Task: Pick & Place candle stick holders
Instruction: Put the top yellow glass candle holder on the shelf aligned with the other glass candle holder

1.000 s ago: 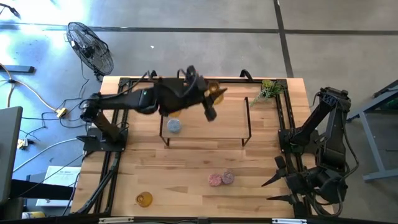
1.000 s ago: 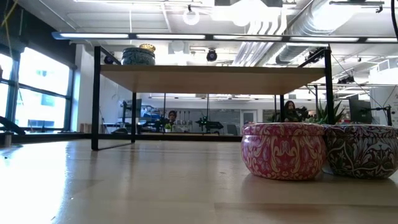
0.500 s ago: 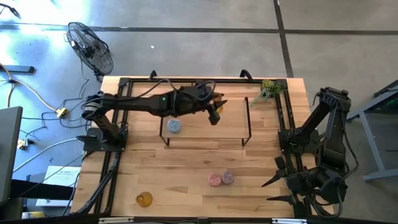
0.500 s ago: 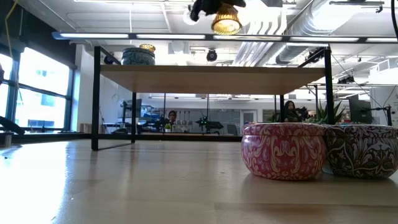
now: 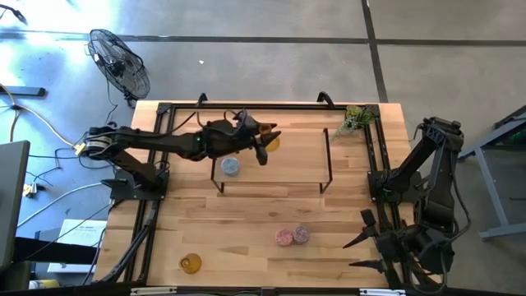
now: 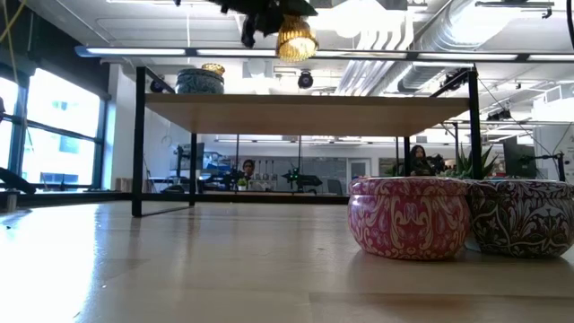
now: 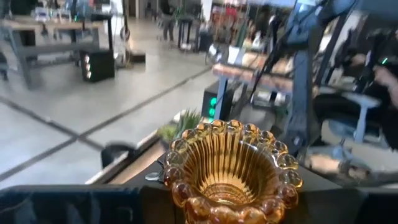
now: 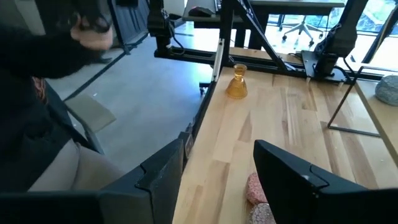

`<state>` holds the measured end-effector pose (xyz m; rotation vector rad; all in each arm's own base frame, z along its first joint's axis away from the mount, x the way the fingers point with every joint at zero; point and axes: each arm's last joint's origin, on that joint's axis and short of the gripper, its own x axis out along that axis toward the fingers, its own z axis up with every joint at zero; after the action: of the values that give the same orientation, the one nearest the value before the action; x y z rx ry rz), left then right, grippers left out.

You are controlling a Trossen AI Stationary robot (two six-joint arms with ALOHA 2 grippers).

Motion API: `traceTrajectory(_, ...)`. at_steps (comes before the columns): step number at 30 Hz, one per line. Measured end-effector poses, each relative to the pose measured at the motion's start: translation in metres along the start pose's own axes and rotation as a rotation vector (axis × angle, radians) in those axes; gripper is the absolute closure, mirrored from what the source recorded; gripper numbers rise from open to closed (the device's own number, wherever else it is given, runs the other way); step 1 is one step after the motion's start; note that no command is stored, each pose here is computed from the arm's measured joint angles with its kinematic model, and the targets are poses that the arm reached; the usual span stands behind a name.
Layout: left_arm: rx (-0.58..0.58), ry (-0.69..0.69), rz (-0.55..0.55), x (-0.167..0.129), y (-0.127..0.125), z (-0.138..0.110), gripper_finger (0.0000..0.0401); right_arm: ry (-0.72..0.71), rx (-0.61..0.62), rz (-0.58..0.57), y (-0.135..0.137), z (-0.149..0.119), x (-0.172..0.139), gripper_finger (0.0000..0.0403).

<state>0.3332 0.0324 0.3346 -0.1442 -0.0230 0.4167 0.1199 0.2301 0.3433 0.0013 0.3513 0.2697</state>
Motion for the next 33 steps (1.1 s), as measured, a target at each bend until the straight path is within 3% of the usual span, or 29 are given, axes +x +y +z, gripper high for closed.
traceTrajectory(23,-0.028,0.03,0.044,0.019,0.018,-0.05,0.0286,-0.008,-0.052,-0.024,-0.001,0.0,0.0,0.0208)
traceTrajectory(33,-0.017,-0.016,0.311,0.007,-0.009,-0.057,0.0286,0.0,-0.068,-0.026,-0.001,-0.001,0.0,0.0208)
